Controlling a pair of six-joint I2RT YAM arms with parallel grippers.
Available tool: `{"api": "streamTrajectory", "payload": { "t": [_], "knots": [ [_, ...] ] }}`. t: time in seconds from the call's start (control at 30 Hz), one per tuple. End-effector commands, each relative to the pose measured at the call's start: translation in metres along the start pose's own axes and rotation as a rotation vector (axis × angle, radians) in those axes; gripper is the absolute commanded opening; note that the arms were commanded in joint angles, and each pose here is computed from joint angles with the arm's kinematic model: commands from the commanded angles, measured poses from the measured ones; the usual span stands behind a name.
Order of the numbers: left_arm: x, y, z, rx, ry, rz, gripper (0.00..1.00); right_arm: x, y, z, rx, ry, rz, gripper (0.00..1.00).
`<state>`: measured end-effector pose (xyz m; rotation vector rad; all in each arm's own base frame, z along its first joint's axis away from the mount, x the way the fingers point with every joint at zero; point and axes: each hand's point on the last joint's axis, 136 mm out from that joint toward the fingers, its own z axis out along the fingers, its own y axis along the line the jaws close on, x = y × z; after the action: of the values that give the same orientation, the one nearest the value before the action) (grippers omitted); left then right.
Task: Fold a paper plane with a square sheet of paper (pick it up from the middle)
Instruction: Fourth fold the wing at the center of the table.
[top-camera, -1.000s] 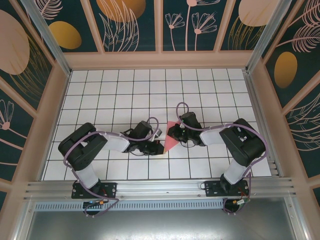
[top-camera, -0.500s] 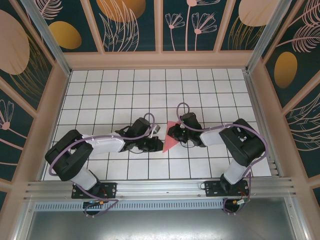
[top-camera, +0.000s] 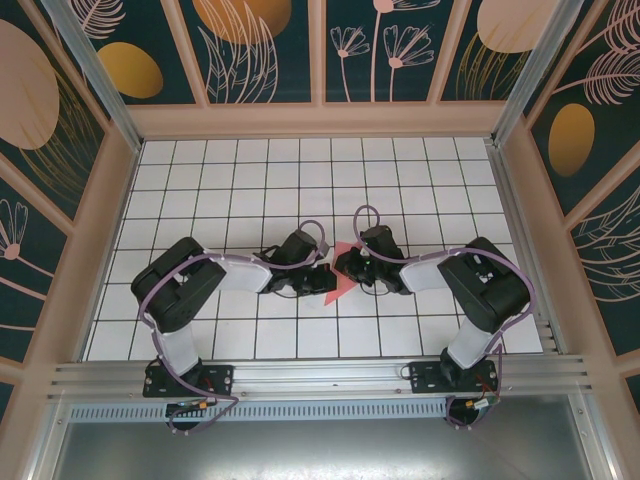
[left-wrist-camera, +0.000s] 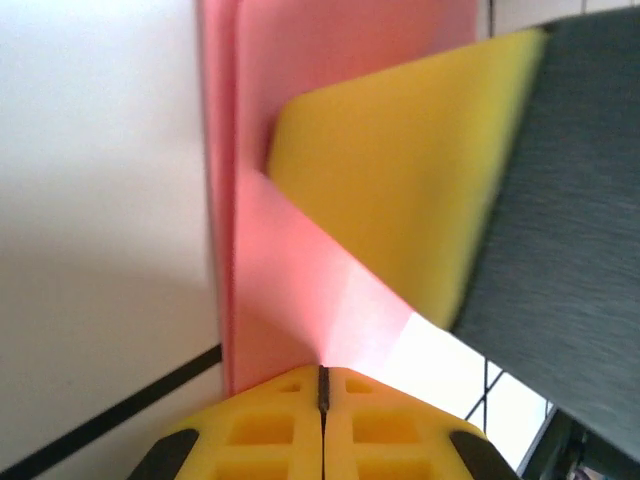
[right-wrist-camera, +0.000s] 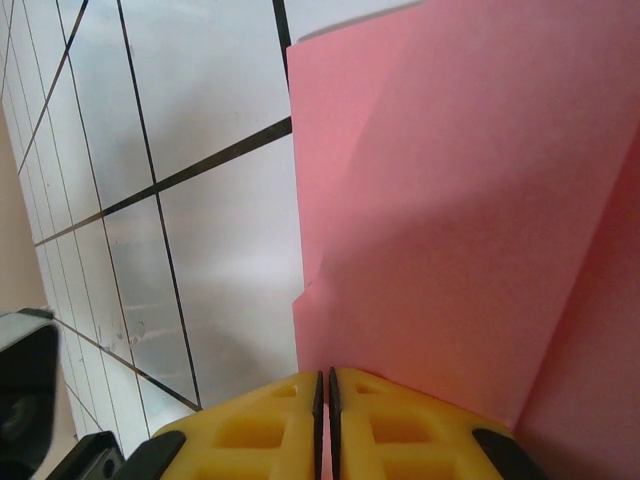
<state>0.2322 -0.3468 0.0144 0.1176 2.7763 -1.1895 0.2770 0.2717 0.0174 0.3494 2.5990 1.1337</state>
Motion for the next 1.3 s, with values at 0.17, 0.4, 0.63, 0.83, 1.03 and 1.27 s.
{"api": "streamTrajectory", "payload": {
  "t": [0.17, 0.4, 0.63, 0.83, 1.03, 1.27],
  "knots": [
    [0.034, 0.066, -0.003, -0.198, 0.027, -0.037, 0.0, -0.002, -0.034, -0.005, 0.187, 0.019, -0.004, 0.15],
    [0.044, 0.076, -0.003, -0.21, 0.049, -0.034, 0.0, -0.034, 0.03, -0.032, -0.002, -0.056, -0.096, 0.15],
    [0.038, 0.07, -0.002, -0.201, 0.049, -0.018, 0.0, -0.018, 0.04, -0.038, -0.046, -0.043, -0.118, 0.13],
    [0.039, 0.07, -0.001, -0.207, 0.053, -0.017, 0.0, 0.0, 0.033, -0.016, -0.054, 0.013, -0.102, 0.07],
    [0.041, 0.074, -0.002, -0.218, 0.057, -0.019, 0.0, 0.0, -0.001, -0.002, 0.065, 0.01, -0.086, 0.06],
    [0.048, 0.085, -0.005, -0.248, 0.064, -0.022, 0.0, -0.018, -0.045, 0.002, 0.154, -0.025, -0.032, 0.07]
  ]
}}
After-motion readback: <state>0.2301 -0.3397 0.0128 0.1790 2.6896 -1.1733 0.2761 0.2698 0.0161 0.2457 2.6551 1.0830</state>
